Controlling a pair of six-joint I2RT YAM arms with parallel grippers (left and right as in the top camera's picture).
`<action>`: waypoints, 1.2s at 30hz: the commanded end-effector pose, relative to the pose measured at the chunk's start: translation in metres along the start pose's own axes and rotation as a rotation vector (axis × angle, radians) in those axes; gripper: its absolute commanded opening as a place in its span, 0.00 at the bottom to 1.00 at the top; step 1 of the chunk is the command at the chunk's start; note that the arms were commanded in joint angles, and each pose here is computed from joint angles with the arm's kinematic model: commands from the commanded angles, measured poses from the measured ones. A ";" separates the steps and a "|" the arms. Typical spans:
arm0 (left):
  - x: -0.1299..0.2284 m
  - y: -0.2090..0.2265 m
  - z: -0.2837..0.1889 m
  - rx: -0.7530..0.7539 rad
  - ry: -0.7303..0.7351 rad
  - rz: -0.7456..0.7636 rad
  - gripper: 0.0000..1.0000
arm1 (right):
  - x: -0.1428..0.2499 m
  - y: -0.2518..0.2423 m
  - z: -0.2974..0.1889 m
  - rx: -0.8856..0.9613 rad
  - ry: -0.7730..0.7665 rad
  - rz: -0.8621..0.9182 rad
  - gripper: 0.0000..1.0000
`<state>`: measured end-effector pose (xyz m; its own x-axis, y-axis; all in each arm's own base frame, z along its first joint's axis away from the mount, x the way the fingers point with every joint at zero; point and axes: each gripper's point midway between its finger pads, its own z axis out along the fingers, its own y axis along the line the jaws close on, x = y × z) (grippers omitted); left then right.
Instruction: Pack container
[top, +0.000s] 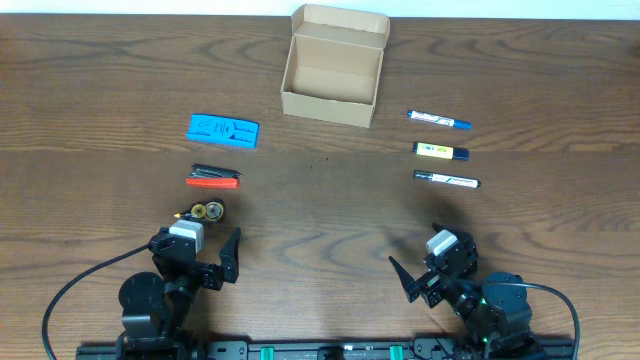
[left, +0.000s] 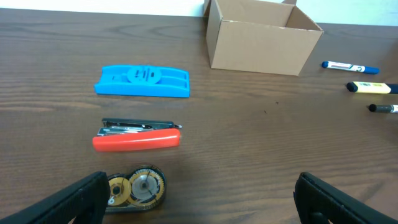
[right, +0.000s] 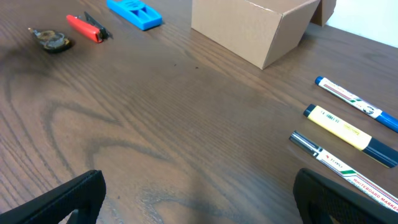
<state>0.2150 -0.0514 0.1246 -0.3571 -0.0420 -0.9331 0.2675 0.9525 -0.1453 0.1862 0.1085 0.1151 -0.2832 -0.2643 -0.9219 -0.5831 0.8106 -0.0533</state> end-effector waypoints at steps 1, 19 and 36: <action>0.009 0.001 0.003 0.003 0.019 -0.015 0.95 | 0.000 0.002 0.000 -0.005 -0.006 -0.017 0.99; 0.009 0.001 0.003 0.003 0.019 -0.015 0.96 | 0.000 0.002 0.000 -0.005 -0.006 -0.017 0.99; 0.009 0.001 0.003 0.003 0.019 -0.015 0.96 | -0.002 0.001 0.000 -0.006 -0.012 0.224 0.99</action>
<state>0.2150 -0.0514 0.1246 -0.3571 -0.0420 -0.9331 0.2675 0.9525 -0.1453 0.1865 0.1085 0.1156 -0.3070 -0.2272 -0.9242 -0.5696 0.8218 -0.0129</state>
